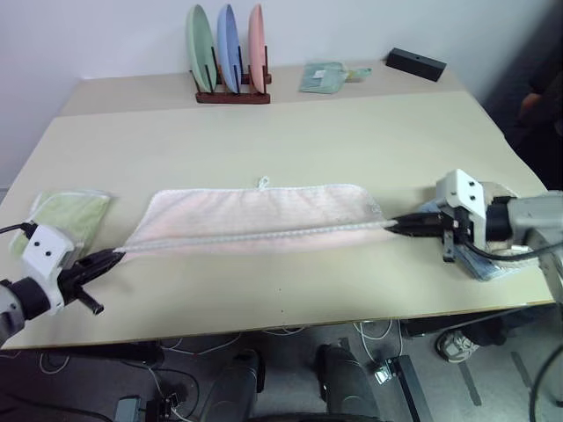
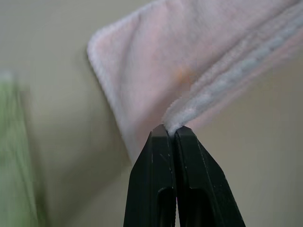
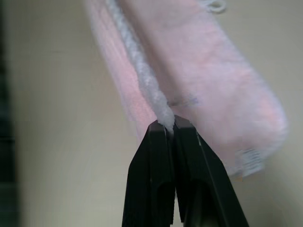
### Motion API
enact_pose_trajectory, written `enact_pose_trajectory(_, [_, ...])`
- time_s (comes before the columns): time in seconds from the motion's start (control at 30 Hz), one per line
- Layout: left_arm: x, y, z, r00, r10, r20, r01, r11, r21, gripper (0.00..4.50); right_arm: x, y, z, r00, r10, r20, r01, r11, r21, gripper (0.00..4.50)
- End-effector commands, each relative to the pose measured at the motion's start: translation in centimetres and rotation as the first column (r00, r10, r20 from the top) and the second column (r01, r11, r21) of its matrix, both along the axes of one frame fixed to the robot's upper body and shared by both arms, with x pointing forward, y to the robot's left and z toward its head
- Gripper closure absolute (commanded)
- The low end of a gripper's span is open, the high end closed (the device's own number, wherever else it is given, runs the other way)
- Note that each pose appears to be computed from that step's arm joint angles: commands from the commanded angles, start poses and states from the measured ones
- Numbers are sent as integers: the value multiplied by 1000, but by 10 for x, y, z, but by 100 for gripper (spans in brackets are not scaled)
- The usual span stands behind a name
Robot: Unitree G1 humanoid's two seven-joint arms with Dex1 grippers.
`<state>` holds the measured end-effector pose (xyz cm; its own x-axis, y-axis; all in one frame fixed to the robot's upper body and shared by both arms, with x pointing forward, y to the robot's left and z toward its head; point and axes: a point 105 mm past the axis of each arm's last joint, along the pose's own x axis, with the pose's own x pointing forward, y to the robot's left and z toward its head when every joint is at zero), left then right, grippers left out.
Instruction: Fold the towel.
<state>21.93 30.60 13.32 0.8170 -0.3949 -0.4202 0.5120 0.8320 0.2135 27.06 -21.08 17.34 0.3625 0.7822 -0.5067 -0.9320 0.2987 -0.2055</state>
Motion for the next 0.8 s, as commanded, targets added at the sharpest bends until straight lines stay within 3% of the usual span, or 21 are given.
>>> enact_pose_trajectory(0.03, [-15,2,6,999,-12,-52,12,1000,11,450,-17,-8,2,999,4,-36,-5,999,-32,444])
enact_pose_trajectory(0.2, [-1,0,5,1000,-4,-20,5,999,36,450,3,-9,3,996,-69,56,71,997,-22,444])
enact_pose_trajectory(0.4, [58,3,13,994,14,107,-25,995,98,450,50,-14,-1,969,-159,187,173,983,-60,444])
enact_pose_trajectory(0.53, [85,5,8,992,15,127,-30,992,122,450,72,-15,-6,957,-191,218,207,977,-57,444])
enact_pose_trajectory(0.8, [101,0,-11,996,-14,90,3,993,121,450,93,-7,-19,944,-230,237,240,971,-13,444])
